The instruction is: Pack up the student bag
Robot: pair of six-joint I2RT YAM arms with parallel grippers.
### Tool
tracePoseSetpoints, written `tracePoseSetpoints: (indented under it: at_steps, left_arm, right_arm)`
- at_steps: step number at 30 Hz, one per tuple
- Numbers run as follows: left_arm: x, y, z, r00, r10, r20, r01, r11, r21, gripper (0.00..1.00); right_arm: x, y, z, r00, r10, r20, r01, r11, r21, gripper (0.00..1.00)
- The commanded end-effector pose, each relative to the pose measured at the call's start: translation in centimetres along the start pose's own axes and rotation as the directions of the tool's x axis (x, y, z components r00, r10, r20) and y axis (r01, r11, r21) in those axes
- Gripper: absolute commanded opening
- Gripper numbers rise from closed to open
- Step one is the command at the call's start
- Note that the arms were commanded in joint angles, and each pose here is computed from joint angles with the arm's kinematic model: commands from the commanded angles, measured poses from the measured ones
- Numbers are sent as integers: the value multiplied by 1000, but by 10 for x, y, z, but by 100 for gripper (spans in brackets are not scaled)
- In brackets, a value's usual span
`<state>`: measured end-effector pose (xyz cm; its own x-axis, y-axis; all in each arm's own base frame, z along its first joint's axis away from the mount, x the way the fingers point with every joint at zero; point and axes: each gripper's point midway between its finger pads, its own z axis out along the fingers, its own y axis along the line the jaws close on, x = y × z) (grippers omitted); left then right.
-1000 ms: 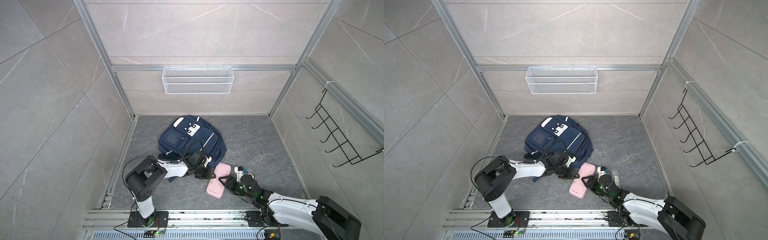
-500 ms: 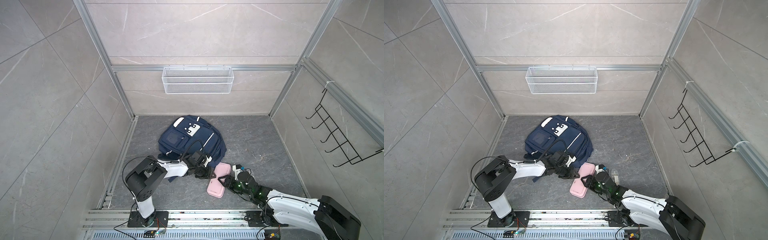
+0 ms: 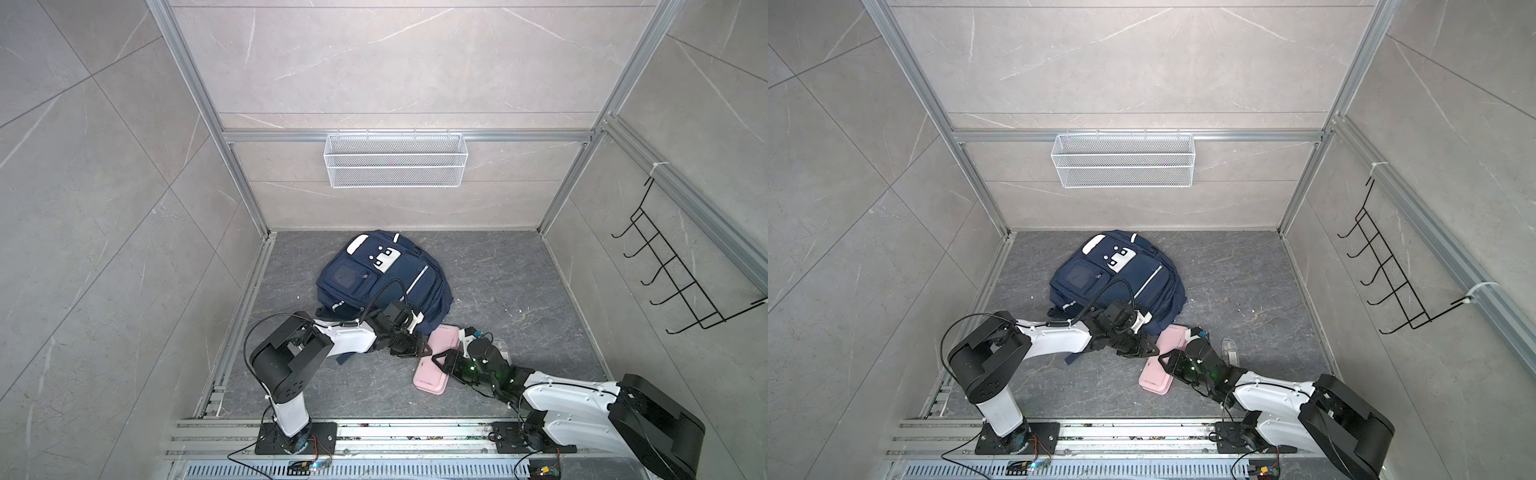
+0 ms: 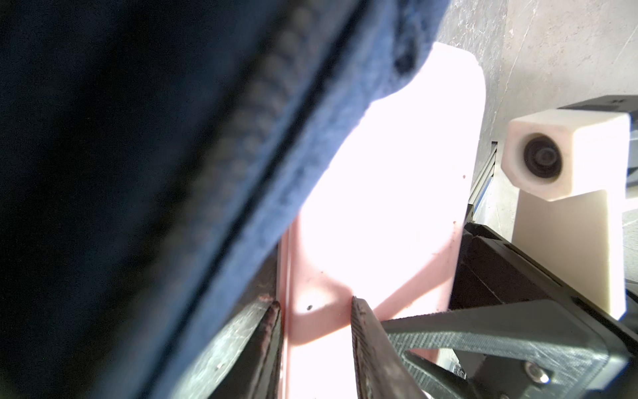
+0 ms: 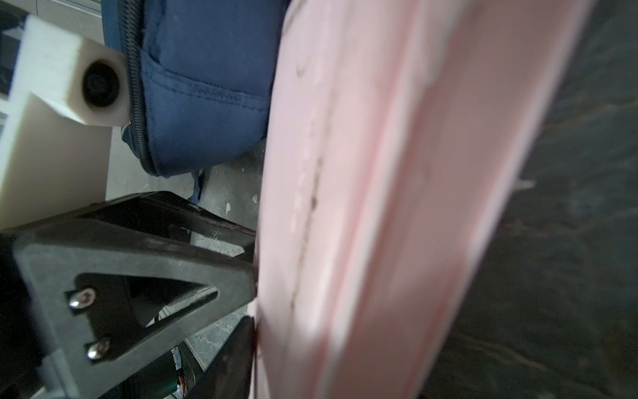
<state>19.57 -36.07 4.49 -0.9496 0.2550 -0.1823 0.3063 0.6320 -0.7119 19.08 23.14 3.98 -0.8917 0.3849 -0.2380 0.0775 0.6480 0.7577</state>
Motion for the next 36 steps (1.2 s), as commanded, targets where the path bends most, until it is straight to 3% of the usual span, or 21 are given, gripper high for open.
tracePoseSetpoints:
  at_steps: [1,9,20,30,36]
  left_arm:
    - [9,-14,-1,999,13,-42,-12,1000,18,35]
    - [2,-29,-12,998,58,-38,-57,998,22,40]
    - [-20,-83,-66,983,182,30,-183,982,56,45]
    - [-49,-69,-113,977,171,127,-172,985,-3,45]
    - [-67,-55,-135,964,217,153,-193,968,-162,47]
  right_arm:
    - [-7,32,0,999,-45,10,46,995,-90,45]
    - [-6,25,-8,999,-48,14,49,997,-63,29]
    - [-7,17,-34,996,-89,25,89,996,12,22]
    - [-26,27,-65,981,-169,93,163,984,67,18]
    - [-51,45,-83,967,-211,143,199,976,90,17]
